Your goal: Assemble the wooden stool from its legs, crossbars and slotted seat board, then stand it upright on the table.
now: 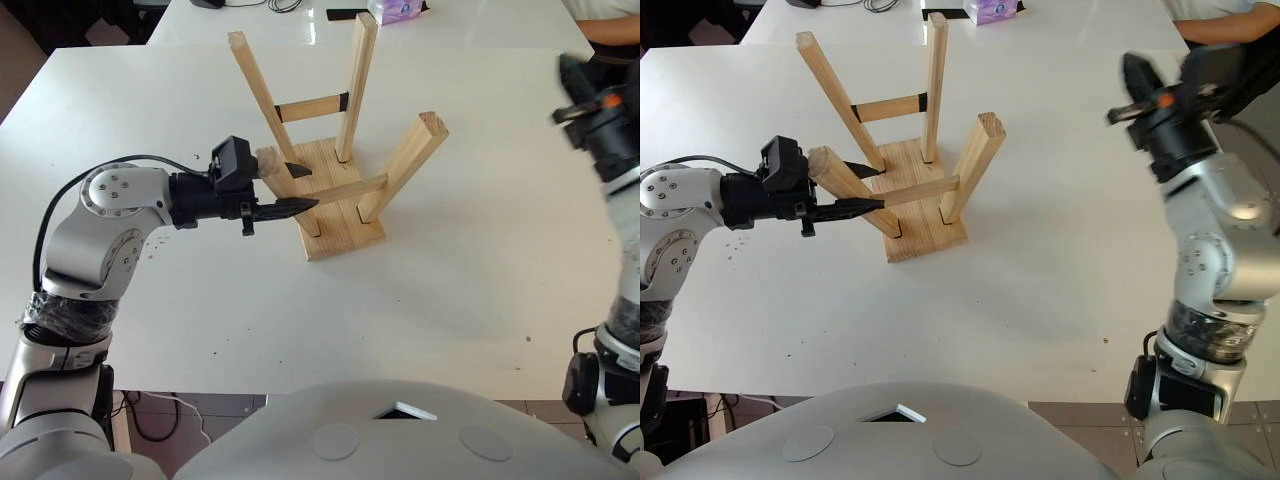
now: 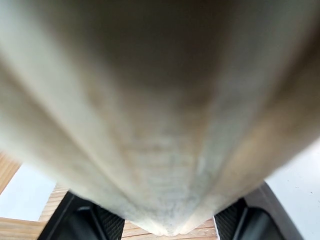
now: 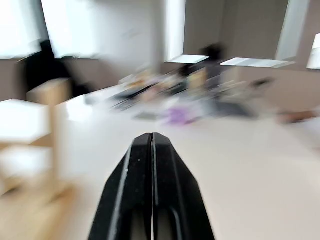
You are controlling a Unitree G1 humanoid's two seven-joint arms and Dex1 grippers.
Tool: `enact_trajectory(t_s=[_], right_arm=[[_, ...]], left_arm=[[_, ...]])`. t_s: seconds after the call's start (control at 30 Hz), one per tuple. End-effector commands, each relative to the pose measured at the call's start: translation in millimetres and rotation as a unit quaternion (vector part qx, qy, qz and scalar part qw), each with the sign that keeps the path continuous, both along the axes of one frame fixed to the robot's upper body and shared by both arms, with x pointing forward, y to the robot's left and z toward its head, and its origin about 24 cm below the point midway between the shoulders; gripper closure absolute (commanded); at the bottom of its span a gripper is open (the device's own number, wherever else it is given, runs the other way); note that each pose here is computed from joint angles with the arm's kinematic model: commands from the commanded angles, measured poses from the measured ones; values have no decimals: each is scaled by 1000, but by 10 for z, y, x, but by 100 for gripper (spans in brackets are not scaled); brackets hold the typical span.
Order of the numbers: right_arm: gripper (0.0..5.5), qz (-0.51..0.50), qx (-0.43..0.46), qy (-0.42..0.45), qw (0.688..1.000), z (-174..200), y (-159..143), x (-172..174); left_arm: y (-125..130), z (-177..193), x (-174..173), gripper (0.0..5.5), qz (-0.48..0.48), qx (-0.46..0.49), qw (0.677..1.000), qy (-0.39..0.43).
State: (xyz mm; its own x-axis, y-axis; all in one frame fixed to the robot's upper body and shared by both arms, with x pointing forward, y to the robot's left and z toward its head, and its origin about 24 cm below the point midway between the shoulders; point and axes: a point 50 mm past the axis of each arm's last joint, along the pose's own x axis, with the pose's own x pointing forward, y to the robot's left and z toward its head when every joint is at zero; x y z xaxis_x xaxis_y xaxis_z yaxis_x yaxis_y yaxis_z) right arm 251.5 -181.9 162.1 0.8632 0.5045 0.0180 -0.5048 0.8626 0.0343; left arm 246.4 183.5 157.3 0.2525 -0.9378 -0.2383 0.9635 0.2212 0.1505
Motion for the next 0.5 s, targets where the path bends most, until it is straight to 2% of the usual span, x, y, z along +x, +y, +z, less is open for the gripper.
enact_trajectory(t_s=[0.03, 0.13, 0.3, 0.33, 0.43, 0.5], right_arm=[[550, 238, 106, 5, 965, 128, 919, -459], [550, 259, 112, 12, 959, 150, 1038, -582], [550, 207, 75, 21, 975, 118, 802, -405], [550, 184, 71, 17, 980, 127, 708, -351], [550, -11, 27, 22, 999, 91, 22, 33], [550, -57, -7, 27, 998, 67, -211, 97]], left_arm=[[19, -293, -32, 346, 3, 57, 996, 70], [-43, -321, -23, 346, -3, 51, 996, 70], [-72, -387, -117, 346, -7, 42, 996, 78], [-67, -390, -125, 346, -5, 41, 996, 78], [-2, -385, -127, 346, 5, 44, 996, 77], [33, -374, -143, 346, 8, 46, 996, 78]])
